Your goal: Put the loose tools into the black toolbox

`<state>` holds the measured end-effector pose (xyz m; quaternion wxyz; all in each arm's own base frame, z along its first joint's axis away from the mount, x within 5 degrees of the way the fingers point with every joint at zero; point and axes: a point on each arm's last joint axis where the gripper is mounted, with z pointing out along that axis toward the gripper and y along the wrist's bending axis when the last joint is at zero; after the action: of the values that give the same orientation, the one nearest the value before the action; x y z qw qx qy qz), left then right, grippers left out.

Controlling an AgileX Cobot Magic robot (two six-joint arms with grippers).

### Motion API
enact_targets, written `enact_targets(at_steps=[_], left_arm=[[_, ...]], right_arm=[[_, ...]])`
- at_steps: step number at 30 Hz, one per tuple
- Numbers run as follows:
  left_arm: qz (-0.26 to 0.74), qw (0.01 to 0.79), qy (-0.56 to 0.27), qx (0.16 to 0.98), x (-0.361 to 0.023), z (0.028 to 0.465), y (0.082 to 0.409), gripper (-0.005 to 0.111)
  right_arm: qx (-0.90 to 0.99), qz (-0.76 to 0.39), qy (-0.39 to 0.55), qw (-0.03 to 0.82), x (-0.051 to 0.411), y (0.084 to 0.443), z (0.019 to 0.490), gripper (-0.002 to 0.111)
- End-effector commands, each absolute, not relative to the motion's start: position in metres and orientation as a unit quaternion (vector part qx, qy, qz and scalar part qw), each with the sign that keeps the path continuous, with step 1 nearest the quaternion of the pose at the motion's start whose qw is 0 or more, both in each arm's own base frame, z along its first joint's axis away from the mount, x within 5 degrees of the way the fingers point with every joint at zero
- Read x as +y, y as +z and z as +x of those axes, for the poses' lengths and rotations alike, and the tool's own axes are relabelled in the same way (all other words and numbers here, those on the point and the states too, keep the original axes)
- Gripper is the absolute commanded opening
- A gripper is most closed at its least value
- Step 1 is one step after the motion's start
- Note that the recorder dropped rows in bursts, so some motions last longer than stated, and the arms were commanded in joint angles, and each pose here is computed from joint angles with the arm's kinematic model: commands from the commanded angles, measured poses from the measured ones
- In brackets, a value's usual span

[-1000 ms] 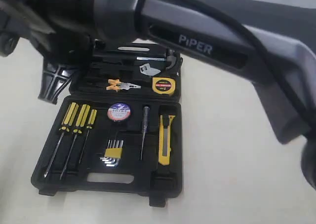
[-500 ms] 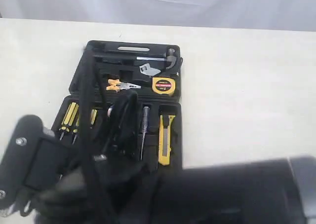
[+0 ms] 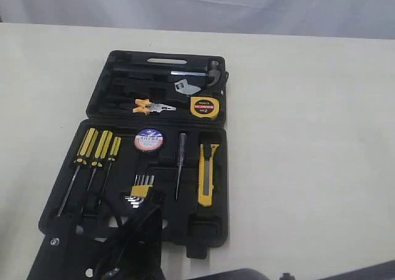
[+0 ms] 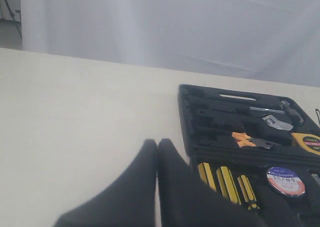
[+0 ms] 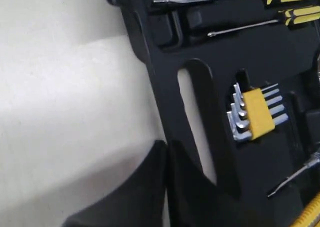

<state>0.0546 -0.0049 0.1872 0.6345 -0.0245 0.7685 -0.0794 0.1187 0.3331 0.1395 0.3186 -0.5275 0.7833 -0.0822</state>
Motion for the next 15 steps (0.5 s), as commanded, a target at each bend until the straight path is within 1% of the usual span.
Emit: enact_targets(at_steps=[1,2,3,4,5,9,15], left_arm=[[-0.021,0.635,-0.08,0.768,-0.0051,0.0547,0.1888,0.0],[-0.021,0.635,-0.08,0.768,-0.0051,0.0547,0.1888,0.0],[-0.021,0.635,-0.08,0.768,-0.0051,0.0547,0.1888,0.0],[-0.021,0.635,-0.08,0.768,-0.0051,0.0547,0.1888,0.0],[-0.021,0.635,-0.08,0.768,-0.0051,0.0547,0.1888,0.0],[-0.021,0.635,-0.08,0.768,-0.0051,0.0547,0.1888,0.0],[-0.021,0.635,-0.08,0.768,-0.0051,0.0547,0.1888,0.0]], right_arm=[[0.768,-0.543,-0.079,0.331,0.3364,0.1401,0.119,0.025],[0.765,-0.546,-0.078,0.333,0.3369,0.1403,0.1191,0.043],[0.765,-0.546,-0.078,0.334,0.3369,0.1404,0.1192,0.05],[0.764,-0.547,-0.079,0.334,0.337,0.1405,0.1192,0.055],[0.764,-0.546,-0.08,0.334,0.3368,0.1405,0.1194,0.057],[0.757,-0.552,-0.085,0.34,0.3372,0.1409,0.1204,0.057],[0.731,-0.573,-0.124,0.35,0.3376,0.1323,0.125,0.057]])
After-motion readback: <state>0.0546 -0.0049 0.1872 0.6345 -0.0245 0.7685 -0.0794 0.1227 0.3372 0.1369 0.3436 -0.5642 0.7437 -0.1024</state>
